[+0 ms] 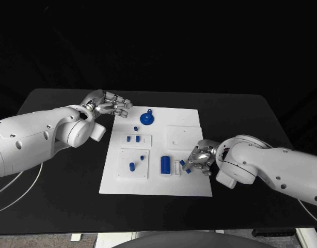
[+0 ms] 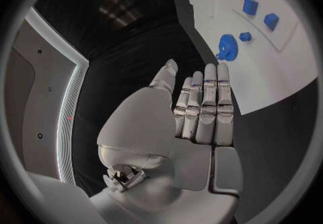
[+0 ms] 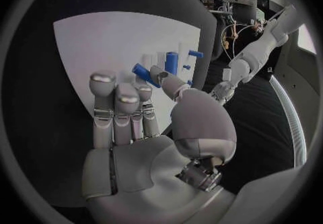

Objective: Assemble the parts on the task board

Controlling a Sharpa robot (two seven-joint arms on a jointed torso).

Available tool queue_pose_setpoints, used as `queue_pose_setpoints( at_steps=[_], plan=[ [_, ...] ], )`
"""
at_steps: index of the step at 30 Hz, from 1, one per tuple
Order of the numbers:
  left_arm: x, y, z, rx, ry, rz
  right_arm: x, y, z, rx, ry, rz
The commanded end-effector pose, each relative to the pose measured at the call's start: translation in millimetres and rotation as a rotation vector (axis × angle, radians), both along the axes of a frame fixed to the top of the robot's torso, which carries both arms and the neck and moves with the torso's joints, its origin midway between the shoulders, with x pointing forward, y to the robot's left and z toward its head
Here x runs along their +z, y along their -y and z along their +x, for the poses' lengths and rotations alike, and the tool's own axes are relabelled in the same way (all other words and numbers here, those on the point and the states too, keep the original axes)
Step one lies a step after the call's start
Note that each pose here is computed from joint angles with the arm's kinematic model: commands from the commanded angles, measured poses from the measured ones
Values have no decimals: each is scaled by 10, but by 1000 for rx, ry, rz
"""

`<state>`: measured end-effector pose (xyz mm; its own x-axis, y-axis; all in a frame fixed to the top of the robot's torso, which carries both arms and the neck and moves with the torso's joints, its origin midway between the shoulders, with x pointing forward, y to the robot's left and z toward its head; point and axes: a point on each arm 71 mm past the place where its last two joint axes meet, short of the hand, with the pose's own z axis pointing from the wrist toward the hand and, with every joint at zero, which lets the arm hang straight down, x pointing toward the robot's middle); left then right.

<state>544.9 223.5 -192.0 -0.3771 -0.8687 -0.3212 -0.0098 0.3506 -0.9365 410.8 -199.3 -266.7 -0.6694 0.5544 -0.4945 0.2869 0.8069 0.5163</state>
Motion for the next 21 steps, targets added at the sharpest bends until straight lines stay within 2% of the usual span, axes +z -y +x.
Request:
queue_pose_setpoints(
  at_steps=[1, 21],
  plan=[
    [6, 36, -5, -22, 0, -5, -41, -40, -4, 1, -1, -9],
    [7, 30, -6, -22, -1, -5, -103, -193, 16, 11, 5, 2]
  ],
)
